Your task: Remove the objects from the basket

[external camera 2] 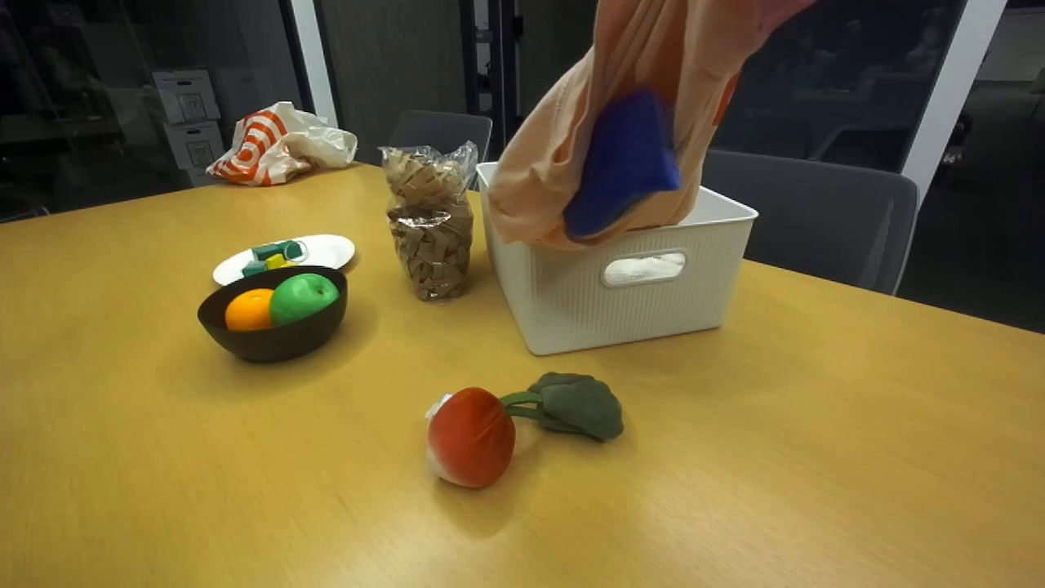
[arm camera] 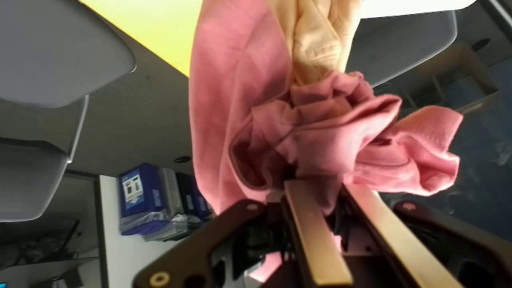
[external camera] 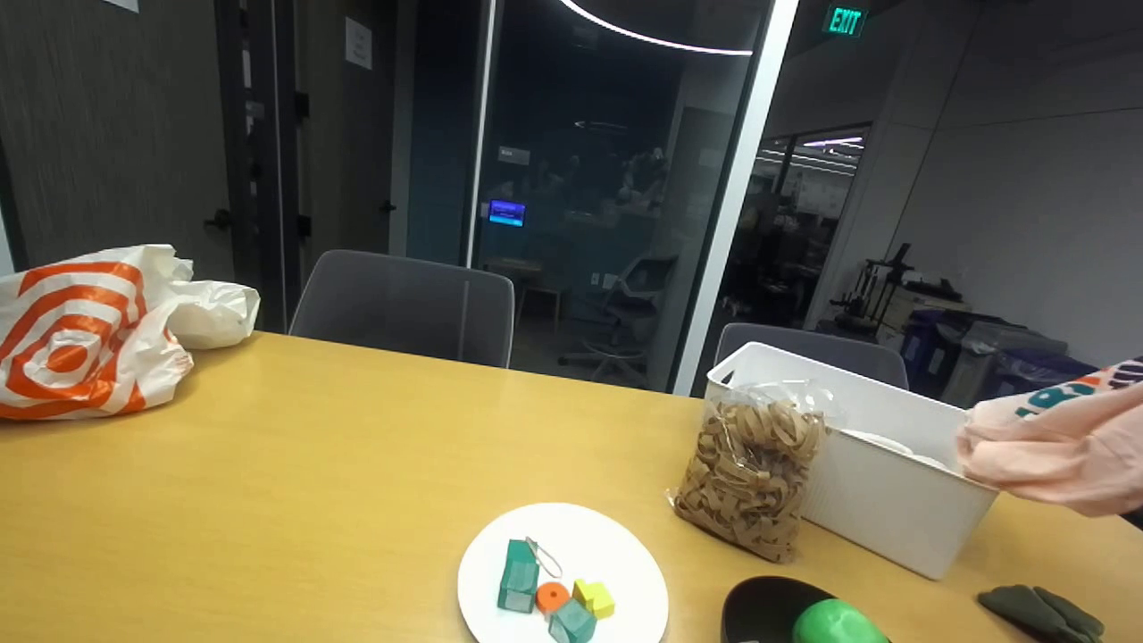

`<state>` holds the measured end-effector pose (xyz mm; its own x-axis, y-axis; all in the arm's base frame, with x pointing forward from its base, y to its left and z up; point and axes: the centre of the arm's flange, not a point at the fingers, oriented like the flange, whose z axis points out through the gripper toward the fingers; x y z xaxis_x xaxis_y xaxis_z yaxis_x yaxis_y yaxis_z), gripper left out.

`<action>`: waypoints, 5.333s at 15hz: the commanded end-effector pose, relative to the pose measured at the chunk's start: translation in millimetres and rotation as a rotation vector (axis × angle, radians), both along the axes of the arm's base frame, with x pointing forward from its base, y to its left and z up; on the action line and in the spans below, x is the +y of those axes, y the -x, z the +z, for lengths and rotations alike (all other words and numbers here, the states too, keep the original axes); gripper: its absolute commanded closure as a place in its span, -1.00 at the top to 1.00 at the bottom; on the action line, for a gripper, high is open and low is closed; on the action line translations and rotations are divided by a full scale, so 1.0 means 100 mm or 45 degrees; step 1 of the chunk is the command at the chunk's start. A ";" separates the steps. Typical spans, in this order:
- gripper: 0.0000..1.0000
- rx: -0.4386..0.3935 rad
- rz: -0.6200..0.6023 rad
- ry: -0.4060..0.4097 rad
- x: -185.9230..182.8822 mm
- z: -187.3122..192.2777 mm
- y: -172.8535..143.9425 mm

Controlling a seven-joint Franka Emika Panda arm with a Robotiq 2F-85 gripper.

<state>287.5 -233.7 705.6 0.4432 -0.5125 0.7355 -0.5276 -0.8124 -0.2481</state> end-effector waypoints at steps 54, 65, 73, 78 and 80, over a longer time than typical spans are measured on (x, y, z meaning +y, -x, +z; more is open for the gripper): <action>0.46 1.320 0.647 -0.110 0.65 -3.91 -1.26; -0.91 1.251 0.718 -0.017 0.68 -3.45 -1.30; -0.82 1.331 0.669 0.070 0.63 -2.58 -1.03; -0.91 1.389 0.960 -0.086 0.70 -2.08 -0.72; -0.98 1.380 1.099 -0.165 0.78 -1.90 -0.61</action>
<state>362.1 -162.8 478.9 0.9772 0.0711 -0.2002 0.0686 -0.9975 -0.0192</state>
